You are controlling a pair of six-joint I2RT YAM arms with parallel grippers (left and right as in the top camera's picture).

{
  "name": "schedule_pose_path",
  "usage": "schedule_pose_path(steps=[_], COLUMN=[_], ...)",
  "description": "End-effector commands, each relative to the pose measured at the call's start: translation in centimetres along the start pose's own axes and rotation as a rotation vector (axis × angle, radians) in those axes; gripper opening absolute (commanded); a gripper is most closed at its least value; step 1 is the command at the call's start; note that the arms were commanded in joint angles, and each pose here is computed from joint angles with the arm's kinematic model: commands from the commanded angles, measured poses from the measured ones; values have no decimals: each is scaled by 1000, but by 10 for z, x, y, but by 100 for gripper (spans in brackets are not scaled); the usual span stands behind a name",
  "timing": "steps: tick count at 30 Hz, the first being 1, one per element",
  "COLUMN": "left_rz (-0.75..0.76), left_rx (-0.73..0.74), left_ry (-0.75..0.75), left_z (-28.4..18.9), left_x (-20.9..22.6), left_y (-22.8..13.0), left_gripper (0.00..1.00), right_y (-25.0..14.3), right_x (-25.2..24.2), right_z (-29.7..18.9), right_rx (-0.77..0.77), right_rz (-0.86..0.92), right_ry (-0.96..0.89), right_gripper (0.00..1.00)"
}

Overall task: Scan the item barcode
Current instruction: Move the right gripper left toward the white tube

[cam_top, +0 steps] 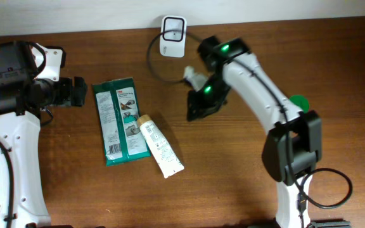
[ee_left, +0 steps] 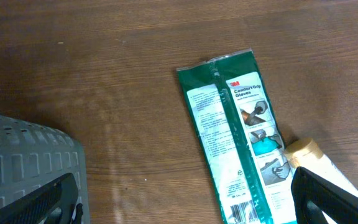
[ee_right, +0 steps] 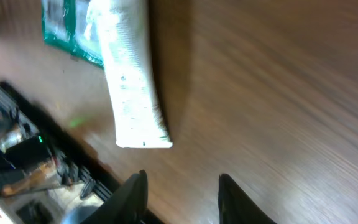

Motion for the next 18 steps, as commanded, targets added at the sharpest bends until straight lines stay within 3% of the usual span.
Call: schedule_pose_path(steps=[1, 9, 18], left_rz=[15, 15, 15], left_rx=[-15, -15, -15], left_ry=[0, 0, 0], left_z=[-4, -4, -4], left_x=[1, 1, 1], left_y=[3, 3, 3], left_gripper=[99, 99, 99], right_y=[5, 50, 51], right_x=[39, 81, 85], right_z=[37, 95, 158], right_rx=[7, -165, -106], right_rz=[-59, -143, -171], right_ry=[51, -46, -60], right_gripper=[21, 19, 22])
Point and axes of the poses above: each gripper's point midway between its finger pads, its own z axis out along the fingers, its own x axis along the line the jaws close on, y = z × x, the point moved 3 cm from there along -z, back along the fingers, and after that the axes turned 6 degrees about -z, right-handed, at the moved point
